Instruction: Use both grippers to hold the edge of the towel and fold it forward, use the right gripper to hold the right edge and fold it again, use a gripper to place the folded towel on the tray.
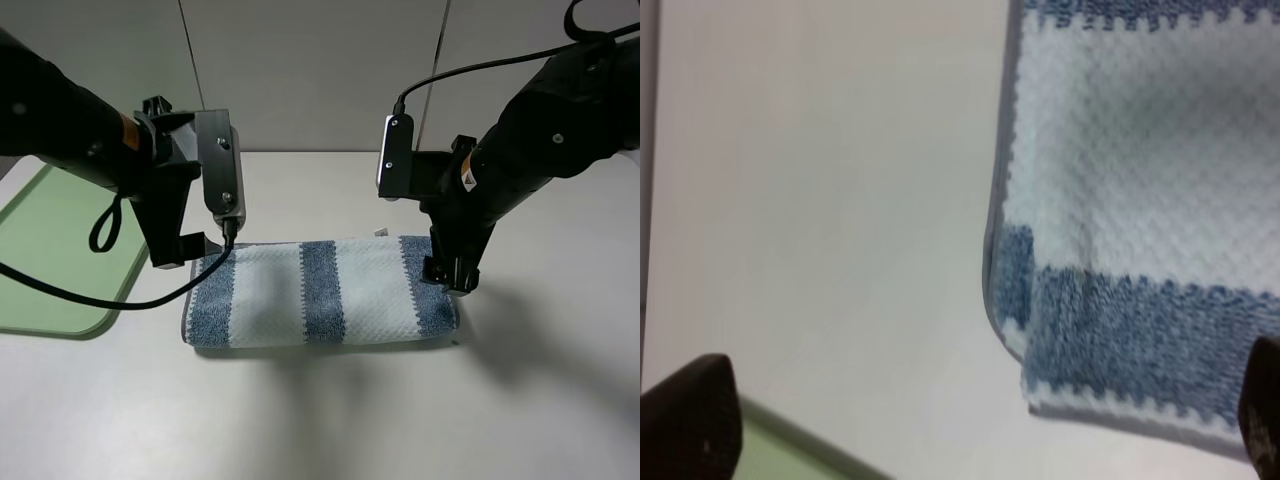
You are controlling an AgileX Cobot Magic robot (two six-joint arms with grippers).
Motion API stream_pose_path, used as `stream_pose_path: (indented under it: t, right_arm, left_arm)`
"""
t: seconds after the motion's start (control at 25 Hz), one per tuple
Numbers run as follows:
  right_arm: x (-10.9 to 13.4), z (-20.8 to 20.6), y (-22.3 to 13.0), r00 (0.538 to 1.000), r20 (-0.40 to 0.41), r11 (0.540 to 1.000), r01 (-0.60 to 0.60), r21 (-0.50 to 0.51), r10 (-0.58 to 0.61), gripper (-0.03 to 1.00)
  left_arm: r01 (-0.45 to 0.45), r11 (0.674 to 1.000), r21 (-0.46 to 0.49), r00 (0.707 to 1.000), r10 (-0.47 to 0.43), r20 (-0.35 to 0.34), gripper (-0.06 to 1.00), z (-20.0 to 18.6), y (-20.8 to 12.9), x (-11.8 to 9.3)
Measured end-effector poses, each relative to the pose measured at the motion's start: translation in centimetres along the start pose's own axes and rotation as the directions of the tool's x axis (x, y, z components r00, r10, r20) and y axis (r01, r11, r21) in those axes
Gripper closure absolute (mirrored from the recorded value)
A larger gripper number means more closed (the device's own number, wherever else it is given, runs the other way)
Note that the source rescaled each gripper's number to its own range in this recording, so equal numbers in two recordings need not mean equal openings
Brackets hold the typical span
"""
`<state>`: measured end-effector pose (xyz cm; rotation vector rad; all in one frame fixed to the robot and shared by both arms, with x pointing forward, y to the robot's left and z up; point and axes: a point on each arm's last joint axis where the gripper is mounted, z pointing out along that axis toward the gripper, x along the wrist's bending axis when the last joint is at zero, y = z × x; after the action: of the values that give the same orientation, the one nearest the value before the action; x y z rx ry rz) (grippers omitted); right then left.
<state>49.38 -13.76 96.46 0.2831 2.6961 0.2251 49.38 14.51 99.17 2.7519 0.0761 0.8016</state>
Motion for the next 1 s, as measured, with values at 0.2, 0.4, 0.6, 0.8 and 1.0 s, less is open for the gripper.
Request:
stream_pose_path:
  t: [0.2, 0.4, 0.6, 0.8, 1.0]
  right_arm:
    - [-0.2, -1.0, -0.1, 0.996, 0.015, 0.996, -0.085, -0.013, 0.086, -0.03]
    - [-0.2, -1.5, -0.2, 0.978, 0.011, 0.978, -0.209, -0.007, 0.21, -0.03]
    - [0.2, -1.5, -0.5, 0.949, -0.012, 0.949, -0.315, 0.032, 0.315, -0.03]
    - [0.4, -1.5, -0.6, 0.928, -0.035, 0.928, -0.37, 0.049, 0.372, -0.03]
    - [0.6, -1.5, -0.5, 0.919, -0.05, 0.92, -0.388, 0.055, 0.391, -0.03]
  left_arm:
    - [0.135, 0.991, 0.017, 0.991, -0.135, -0.01, -0.05, -2.6, -0.4, 0.2]
    - [0.301, 0.952, 0.053, 0.954, -0.3, -0.018, -0.05, -5.9, -1.2, -0.1]
    - [0.425, 0.904, 0.053, 0.905, -0.423, -0.048, -0.05, -9.7, -2.1, -0.5]
    - [0.526, 0.85, 0.019, 0.848, -0.523, -0.086, -0.05, -13.8, -3.2, -1.2]
    - [0.63, 0.775, -0.045, 0.767, -0.631, -0.116, -0.05, -17.7, -4.6, -2.5]
